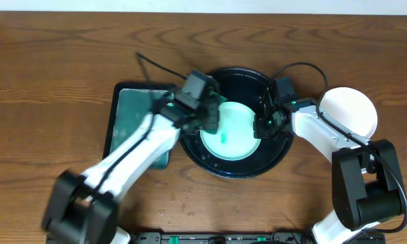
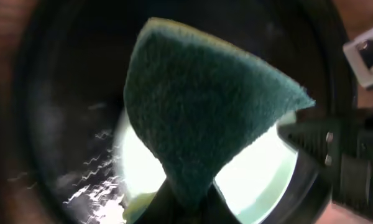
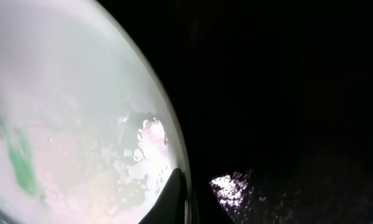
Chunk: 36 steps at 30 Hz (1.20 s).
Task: Clean dirty plates on tray and stack at the side
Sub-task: 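Scrub the pale green plate with the sponge while right gripper holds its rim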
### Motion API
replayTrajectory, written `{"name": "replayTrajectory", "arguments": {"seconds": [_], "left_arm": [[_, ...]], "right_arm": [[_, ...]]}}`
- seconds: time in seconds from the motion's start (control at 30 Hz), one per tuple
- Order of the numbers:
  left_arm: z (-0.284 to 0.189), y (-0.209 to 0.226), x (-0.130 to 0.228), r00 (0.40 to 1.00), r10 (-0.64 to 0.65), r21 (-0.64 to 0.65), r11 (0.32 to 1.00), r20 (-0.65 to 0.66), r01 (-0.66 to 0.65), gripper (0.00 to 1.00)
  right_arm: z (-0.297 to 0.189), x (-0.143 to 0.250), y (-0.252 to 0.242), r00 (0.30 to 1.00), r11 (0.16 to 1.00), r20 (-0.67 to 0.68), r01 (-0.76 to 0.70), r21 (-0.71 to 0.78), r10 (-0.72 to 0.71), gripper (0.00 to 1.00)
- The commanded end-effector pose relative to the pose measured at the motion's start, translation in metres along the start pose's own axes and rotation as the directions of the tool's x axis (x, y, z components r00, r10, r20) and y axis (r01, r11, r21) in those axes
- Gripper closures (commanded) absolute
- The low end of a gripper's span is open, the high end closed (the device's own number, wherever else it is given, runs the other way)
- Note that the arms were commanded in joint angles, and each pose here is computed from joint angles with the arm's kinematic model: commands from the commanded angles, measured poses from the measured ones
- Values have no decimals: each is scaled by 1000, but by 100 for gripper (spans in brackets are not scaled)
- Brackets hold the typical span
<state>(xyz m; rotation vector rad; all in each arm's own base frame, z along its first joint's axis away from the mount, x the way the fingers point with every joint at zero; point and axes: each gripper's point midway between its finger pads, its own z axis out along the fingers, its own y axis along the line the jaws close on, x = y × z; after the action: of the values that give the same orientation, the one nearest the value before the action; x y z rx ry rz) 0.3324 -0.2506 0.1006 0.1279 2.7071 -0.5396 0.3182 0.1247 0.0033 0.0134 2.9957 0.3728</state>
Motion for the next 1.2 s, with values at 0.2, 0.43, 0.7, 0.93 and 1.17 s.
{"name": "replayTrajectory", "arguments": {"seconds": [0.2,0.43,0.7,0.93,1.17], "left_arm": [[84,-18,20,986,-130,76,987,-107,139,93],[82,74,44,981,-160,-342,933,-114,113,93],[55,125,40,985,-59,-531,846,-161,-36,93],[81,43,62,946,-109,-105,991,-305,80,92],[83,-53,73,926,-34,282,948,-375,149,92]], "right_arm": [[15,28,0,994,1000,-107,23,-8,-24,99],[21,38,-4,992,1000,-122,20,-3,-20,99],[26,45,-8,992,1000,-127,19,-1,-19,99],[27,45,-8,992,1000,-125,19,-2,-19,99],[27,46,-8,991,1000,-129,18,-1,-18,99]]}}
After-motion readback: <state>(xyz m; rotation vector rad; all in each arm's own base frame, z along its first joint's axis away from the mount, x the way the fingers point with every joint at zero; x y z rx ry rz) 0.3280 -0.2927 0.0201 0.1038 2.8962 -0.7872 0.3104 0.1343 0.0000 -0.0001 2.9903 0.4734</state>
